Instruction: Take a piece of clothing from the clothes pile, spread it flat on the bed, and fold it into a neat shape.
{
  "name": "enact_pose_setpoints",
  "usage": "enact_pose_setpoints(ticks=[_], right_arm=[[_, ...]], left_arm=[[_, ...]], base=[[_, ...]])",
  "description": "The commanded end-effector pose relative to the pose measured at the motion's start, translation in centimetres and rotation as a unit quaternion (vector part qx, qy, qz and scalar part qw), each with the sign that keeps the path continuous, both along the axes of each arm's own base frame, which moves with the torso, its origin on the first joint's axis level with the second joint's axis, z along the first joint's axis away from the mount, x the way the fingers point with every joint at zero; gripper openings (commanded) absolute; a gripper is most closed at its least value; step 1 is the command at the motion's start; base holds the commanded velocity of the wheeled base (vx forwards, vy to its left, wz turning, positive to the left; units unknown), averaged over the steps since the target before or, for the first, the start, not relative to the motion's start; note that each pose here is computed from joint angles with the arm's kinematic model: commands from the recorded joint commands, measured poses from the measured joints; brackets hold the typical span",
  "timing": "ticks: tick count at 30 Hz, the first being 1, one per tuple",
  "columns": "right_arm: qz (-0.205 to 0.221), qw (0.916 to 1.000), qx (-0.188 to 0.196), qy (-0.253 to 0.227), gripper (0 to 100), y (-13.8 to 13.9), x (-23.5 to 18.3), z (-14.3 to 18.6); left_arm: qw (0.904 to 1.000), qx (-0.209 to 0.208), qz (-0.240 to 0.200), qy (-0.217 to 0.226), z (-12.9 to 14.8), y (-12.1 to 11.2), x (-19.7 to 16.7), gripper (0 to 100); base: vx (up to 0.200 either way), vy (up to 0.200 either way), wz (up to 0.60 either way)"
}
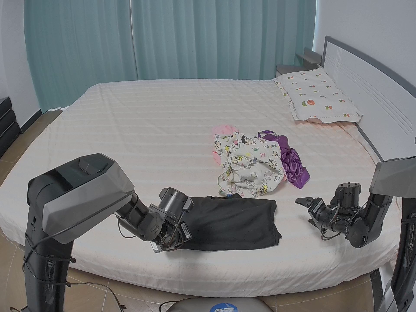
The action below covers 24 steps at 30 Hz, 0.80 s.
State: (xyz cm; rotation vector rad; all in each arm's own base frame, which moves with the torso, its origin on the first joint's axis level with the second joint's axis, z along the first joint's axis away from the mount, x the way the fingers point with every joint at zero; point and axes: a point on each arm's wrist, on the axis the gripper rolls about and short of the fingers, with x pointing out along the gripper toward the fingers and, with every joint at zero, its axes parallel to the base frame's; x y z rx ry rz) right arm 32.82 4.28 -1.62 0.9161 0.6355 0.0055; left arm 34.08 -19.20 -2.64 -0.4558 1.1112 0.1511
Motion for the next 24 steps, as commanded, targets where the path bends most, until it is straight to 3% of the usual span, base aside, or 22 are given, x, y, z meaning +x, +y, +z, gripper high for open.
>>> enact_pose_setpoints(ticks=[1, 18, 19, 24], right_arm=[[0.001, 1.0000, 0.000, 0.002, 100, 0.0, -0.1, -0.1], [0.006, 1.0000, -0.001, 0.005, 100, 0.3, -0.2, -0.2], [0.007, 1.0000, -0.001, 0.005, 100, 0.4, -0.3, -0.2], [0.014, 0.9999, -0.006, 0.008, 100, 0.7, -0.3, -0.5]], left_arm=[[1.0000, 0.001, -0.001, 0.001, 0.5, 0.2, -0.6, 0], [0.9994, 0.023, -0.001, 0.025, 0.3, 1.6, -0.8, 0], [0.9994, 0.022, -0.001, 0.025, 0.4, 1.6, -0.8, 100], [0.9997, 0.015, 0.010, 0.017, 0.8, 2.2, -0.1, 100]], base=[[0.000, 0.000, 0.00], [0.000, 0.000, 0.00], [0.000, 0.000, 0.00], [0.000, 0.000, 0.00]])
